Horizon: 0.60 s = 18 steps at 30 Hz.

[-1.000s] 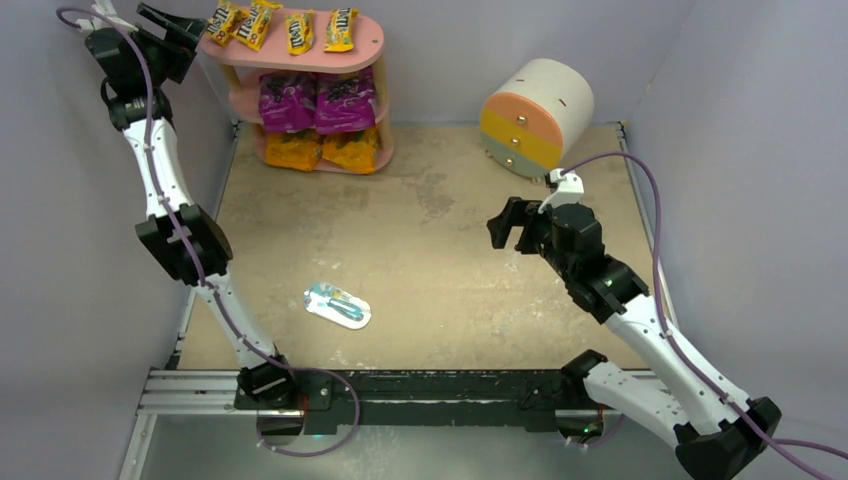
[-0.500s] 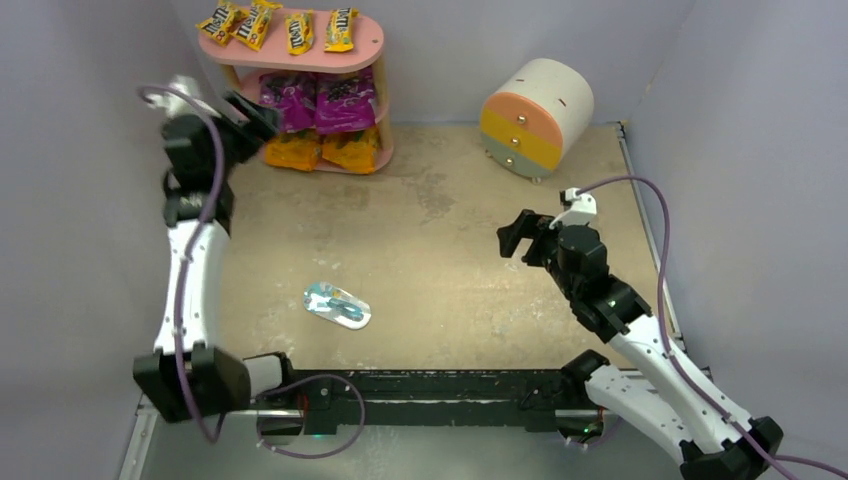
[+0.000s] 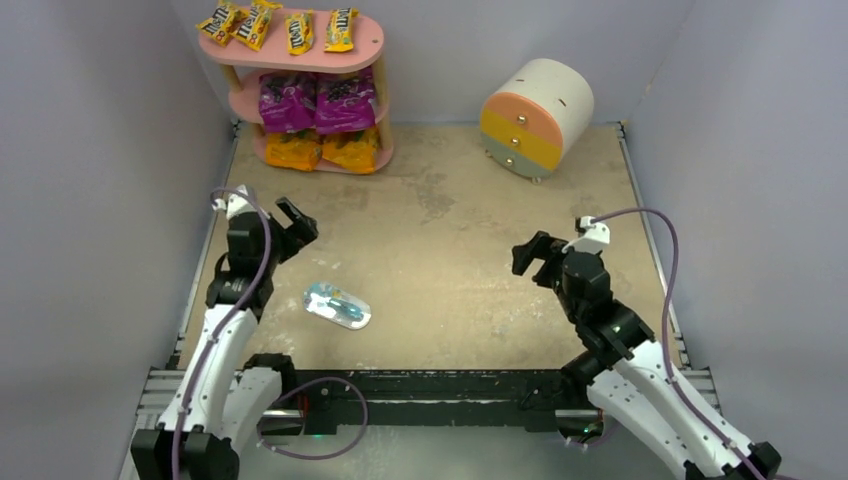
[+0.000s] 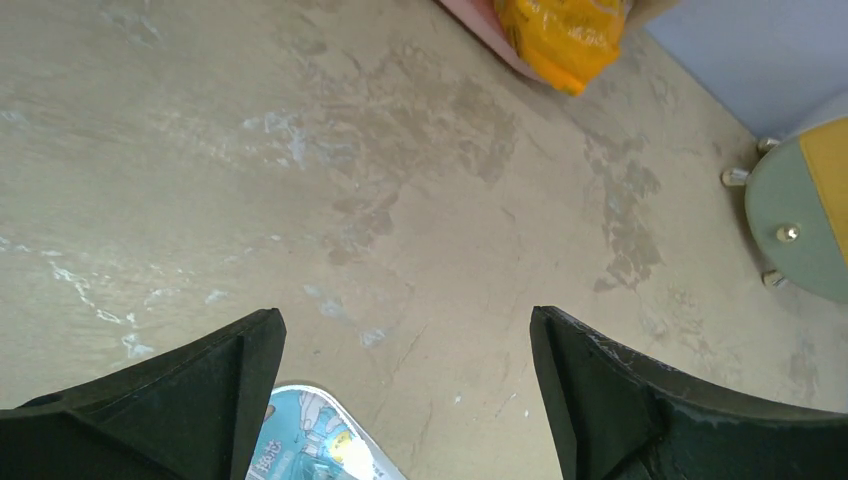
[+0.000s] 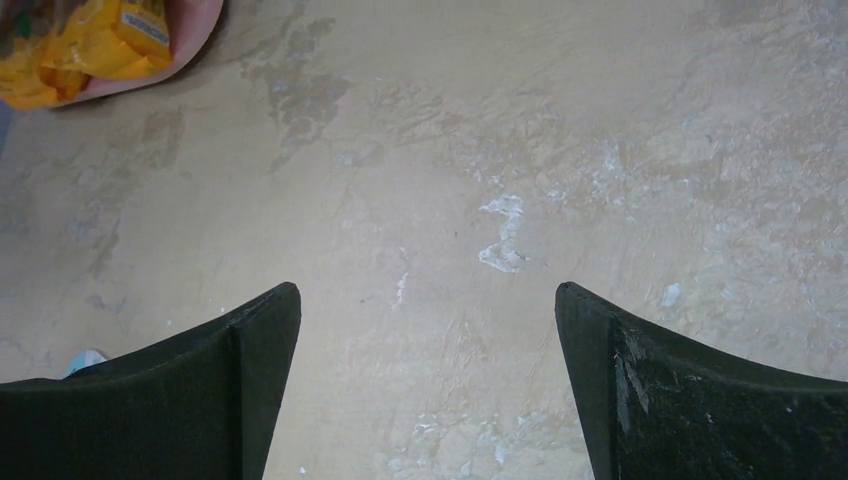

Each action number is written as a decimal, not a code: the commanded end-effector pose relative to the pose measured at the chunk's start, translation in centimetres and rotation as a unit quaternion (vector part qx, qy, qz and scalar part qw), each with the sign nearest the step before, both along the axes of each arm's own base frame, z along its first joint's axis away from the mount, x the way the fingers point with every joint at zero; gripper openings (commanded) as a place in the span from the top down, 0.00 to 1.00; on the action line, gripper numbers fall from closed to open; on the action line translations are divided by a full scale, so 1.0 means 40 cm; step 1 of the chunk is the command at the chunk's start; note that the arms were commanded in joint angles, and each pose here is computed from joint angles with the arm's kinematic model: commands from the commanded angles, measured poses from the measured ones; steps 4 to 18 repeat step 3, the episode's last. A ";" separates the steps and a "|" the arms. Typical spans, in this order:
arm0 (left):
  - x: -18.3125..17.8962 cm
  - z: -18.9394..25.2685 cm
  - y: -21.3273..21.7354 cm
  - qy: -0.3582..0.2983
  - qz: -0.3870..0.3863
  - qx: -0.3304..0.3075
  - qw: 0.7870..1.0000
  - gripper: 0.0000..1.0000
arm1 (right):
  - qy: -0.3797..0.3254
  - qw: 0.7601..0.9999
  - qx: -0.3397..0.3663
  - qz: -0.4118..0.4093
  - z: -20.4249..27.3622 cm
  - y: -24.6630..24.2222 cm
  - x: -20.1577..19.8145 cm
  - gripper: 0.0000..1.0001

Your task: Place and organize the candy bags onto the shelf

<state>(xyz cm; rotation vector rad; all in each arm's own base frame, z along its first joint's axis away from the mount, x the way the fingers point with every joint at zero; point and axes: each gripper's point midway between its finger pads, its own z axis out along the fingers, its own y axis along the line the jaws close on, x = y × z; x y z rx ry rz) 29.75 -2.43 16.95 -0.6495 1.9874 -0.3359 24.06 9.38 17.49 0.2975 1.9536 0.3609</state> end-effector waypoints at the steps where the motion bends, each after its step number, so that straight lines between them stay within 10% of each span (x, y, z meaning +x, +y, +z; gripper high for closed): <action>1: -0.001 0.097 0.040 -0.053 0.031 0.031 0.998 0.02 | -0.029 0.999 0.016 -0.018 0.019 -0.015 0.001 0.01; 18: -0.010 0.107 0.047 -0.055 0.037 0.036 0.997 0.00 | -0.037 0.999 0.025 -0.020 0.030 -0.017 -0.001 0.01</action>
